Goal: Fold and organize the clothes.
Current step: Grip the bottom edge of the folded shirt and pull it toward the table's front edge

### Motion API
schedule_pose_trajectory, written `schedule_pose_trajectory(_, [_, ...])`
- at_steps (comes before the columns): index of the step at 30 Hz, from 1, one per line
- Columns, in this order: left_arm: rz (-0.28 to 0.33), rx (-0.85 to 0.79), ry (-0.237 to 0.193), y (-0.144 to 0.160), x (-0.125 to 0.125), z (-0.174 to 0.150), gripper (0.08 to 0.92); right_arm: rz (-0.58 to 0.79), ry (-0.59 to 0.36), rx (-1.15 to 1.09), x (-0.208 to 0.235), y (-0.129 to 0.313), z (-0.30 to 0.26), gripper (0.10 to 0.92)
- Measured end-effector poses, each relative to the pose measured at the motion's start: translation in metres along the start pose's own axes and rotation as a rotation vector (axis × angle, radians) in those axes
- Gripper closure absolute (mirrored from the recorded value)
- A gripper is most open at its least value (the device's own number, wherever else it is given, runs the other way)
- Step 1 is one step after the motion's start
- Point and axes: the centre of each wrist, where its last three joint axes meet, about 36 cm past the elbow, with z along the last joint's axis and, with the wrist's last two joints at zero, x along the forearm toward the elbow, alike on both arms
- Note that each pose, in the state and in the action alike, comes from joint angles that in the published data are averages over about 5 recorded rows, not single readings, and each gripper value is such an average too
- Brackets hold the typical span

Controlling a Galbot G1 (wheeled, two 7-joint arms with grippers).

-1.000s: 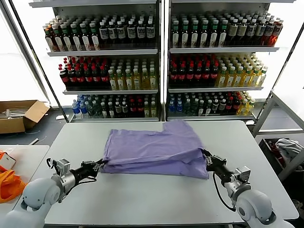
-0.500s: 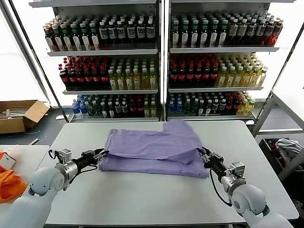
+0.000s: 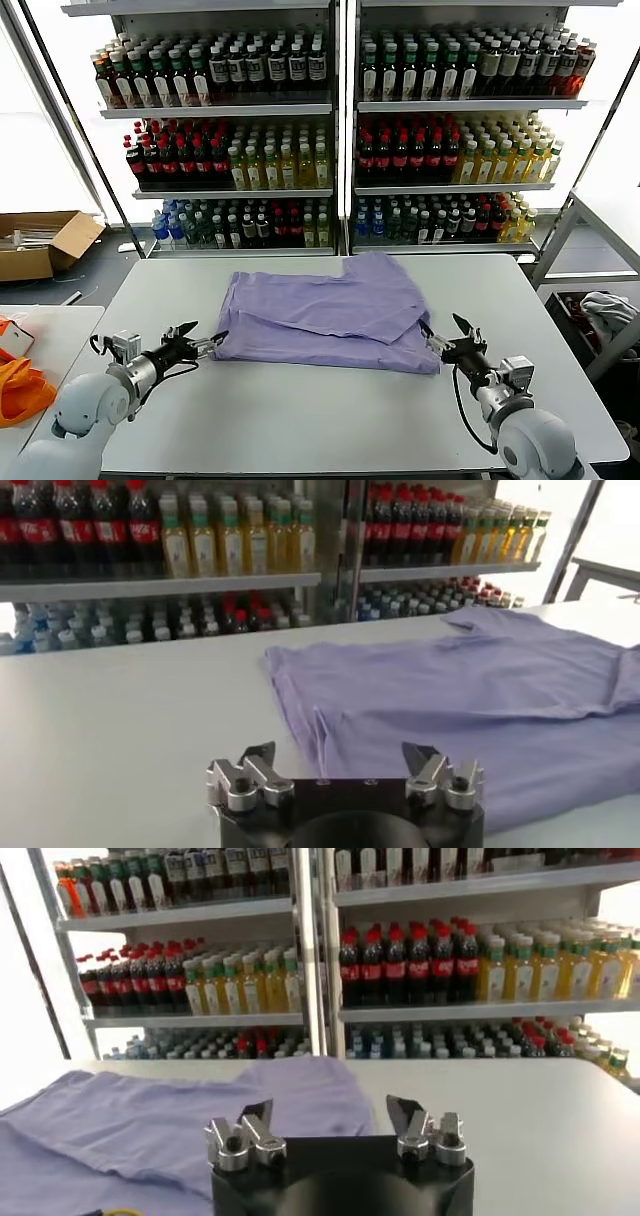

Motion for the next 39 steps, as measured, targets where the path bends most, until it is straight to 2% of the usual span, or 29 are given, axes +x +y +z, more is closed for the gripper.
schedule_pose_trajectory(4, [-0.003, 0.019, 0.002, -0.005, -0.002, 0.007, 0.177, 0.036, 0.031, -0.024, 0.001, 0.005, 0.011, 0.200])
schedule_pose_trajectory(7, [-0.004, 0.033, 0.004, -0.008, -0.005, 0.012, 0.177, 0.062, 0.053, -0.047, -0.002, 0.007, 0.019, 0.231])
schedule_pose_trajectory(13, [-0.007, 0.053, 0.023, -0.010, -0.012, 0.023, 0.177, 0.093, 0.095, -0.081, -0.008, 0.012, 0.034, 0.393])
schedule_pose_trajectory(16, [-0.010, 0.059, 0.036, -0.010, -0.015, 0.030, 0.217, 0.093, 0.110, -0.092, -0.009, 0.015, 0.039, 0.480])
schedule_pose_trajectory(30, [-0.014, 0.073, 0.059, -0.017, -0.012, 0.044, 0.621, 0.056, 0.141, -0.093, -0.008, 0.025, 0.048, 0.874])
schedule_pose_trajectory(39, [-0.014, 0.088, 0.066, -0.029, 0.002, 0.052, 0.871, 0.023, 0.152, -0.077, 0.009, 0.029, 0.045, 0.898])
